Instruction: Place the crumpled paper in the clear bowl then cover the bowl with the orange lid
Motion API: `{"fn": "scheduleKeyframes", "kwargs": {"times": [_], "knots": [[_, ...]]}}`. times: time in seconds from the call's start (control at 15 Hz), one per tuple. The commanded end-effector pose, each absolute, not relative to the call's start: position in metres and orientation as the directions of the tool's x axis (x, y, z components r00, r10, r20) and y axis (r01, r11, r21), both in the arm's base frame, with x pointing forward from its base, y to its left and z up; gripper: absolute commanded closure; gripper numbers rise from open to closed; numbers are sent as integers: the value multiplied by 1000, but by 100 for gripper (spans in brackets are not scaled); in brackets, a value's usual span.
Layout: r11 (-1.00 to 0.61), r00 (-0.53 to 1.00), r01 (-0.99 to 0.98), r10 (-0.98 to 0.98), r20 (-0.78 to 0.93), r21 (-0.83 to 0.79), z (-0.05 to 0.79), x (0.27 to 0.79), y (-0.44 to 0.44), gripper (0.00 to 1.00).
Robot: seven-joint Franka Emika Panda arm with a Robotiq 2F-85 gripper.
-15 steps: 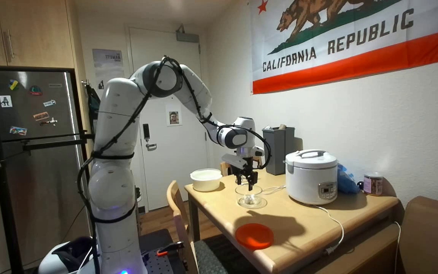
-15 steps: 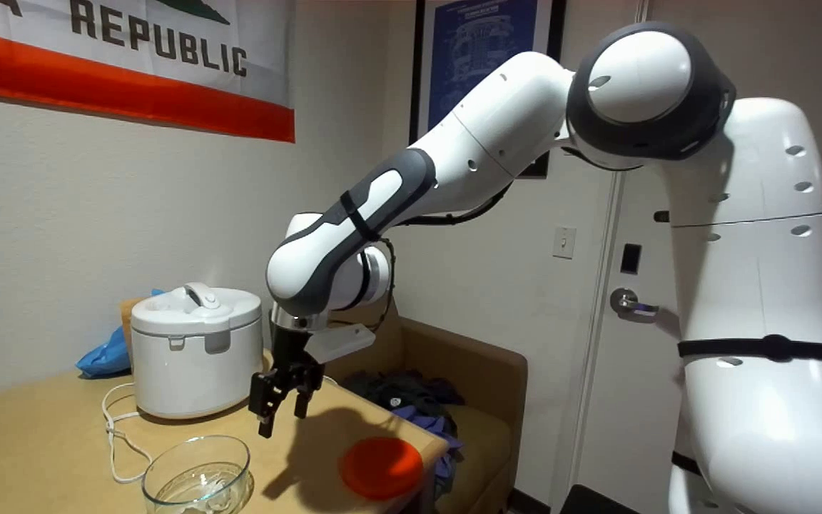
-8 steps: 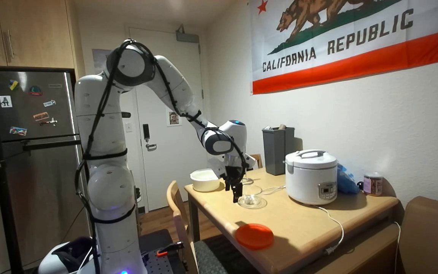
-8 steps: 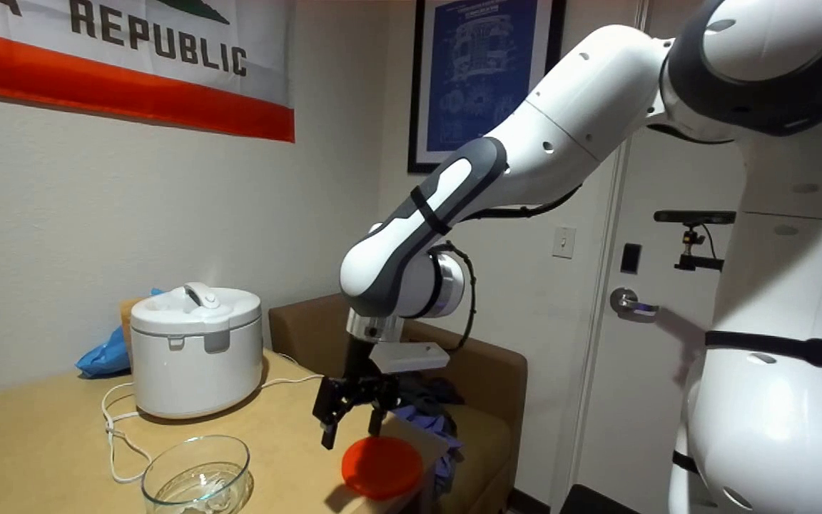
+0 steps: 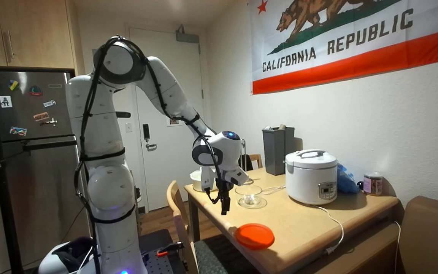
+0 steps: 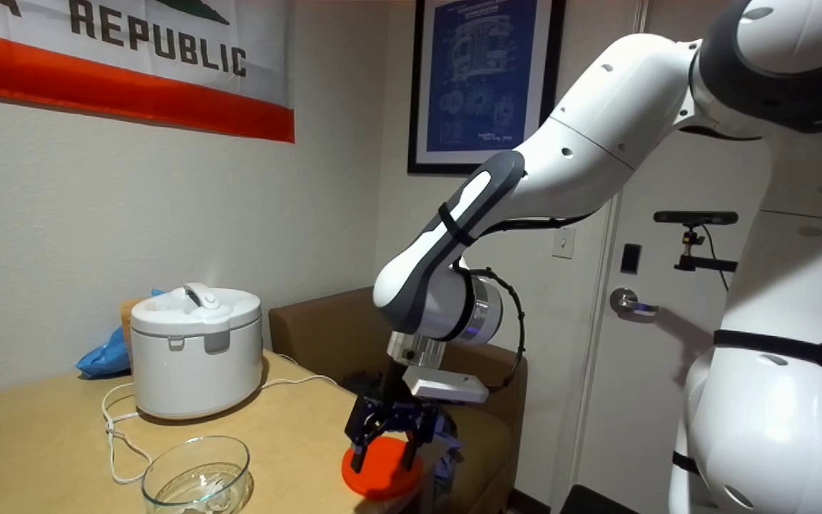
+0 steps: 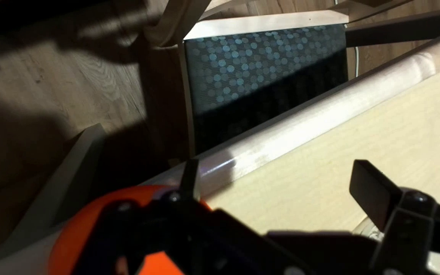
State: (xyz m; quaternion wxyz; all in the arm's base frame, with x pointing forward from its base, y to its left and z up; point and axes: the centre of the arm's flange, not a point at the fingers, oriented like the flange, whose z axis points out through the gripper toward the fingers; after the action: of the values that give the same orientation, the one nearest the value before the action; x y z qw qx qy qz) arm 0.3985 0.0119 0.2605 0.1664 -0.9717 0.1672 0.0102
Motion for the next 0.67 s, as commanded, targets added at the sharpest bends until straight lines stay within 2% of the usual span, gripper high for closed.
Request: {"fn": "scheduleKeyframes", "kwargs": {"times": [0.0,0.6], "knots": [[-890,946,-322,-316,-74,-322,260,398,13,0],[-809,896,-440,-426,-126,-390,259,442,5,0]]}}
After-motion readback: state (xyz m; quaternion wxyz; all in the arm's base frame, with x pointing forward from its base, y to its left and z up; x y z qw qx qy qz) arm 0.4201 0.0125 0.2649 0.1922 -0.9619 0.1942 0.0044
